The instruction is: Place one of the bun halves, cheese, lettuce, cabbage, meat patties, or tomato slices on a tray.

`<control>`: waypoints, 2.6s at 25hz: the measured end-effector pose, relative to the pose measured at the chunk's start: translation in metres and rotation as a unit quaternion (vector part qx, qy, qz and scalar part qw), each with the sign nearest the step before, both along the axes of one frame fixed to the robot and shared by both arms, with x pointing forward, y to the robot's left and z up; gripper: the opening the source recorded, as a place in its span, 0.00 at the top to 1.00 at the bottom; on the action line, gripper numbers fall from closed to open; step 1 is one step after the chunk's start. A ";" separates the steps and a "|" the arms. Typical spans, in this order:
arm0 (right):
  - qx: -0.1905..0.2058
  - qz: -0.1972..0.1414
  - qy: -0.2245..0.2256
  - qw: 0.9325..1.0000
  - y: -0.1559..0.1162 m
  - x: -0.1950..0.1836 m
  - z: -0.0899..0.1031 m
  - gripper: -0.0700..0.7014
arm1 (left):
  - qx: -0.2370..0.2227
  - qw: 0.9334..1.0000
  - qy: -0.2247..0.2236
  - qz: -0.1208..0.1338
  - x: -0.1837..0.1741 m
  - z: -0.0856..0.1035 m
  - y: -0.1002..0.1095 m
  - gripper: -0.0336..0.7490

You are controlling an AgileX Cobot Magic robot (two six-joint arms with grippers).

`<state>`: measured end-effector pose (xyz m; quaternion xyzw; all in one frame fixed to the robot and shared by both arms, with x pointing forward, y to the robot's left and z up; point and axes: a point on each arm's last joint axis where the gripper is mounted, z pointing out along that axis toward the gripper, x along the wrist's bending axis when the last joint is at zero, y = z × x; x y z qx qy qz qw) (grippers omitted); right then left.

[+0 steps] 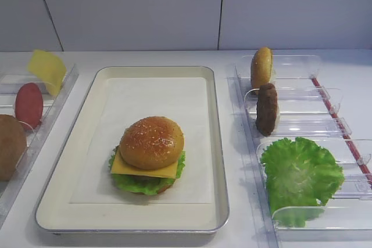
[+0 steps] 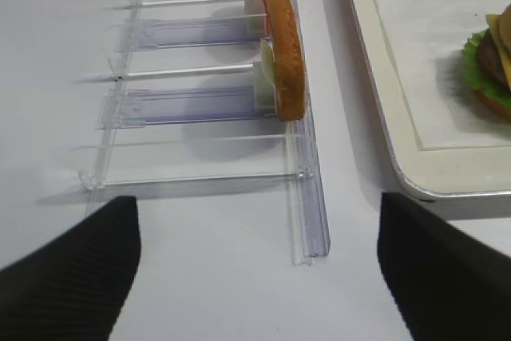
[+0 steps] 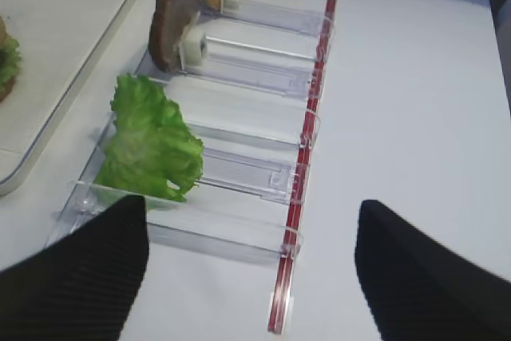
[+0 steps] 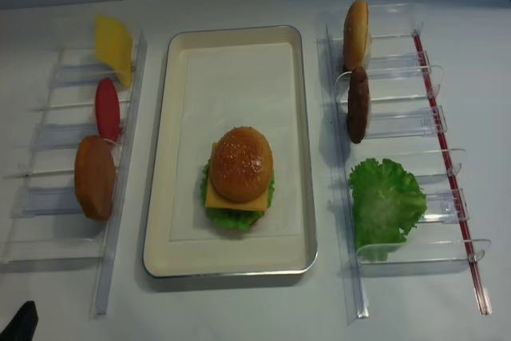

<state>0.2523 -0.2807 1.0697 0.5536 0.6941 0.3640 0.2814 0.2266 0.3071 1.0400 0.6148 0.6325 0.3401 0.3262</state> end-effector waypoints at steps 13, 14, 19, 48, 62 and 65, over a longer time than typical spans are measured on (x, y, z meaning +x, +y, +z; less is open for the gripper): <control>0.022 -0.005 -0.013 1.000 0.000 -0.021 -0.028 0.20 | 0.000 1.000 0.000 0.000 0.000 0.000 0.000 0.21; 0.023 -0.002 -0.017 1.000 0.000 -0.022 -0.028 0.20 | 0.000 1.000 0.000 0.000 0.000 0.000 0.000 0.21; 0.027 -0.005 -0.022 0.999 -0.004 -0.025 -0.028 0.20 | 0.000 1.000 0.000 0.000 0.000 0.000 0.000 0.21; -0.005 -0.031 -0.027 0.999 -0.011 -0.023 -0.031 0.21 | -0.001 1.000 0.000 0.000 0.000 0.000 0.000 0.21; -0.005 -0.032 -0.028 0.999 -0.011 -0.023 -0.031 0.23 | -0.001 1.000 0.000 0.000 0.000 0.000 0.000 0.21; -0.005 -0.032 -0.028 0.999 -0.011 -0.023 -0.031 0.23 | -0.001 1.000 0.000 0.000 0.000 0.000 0.000 0.21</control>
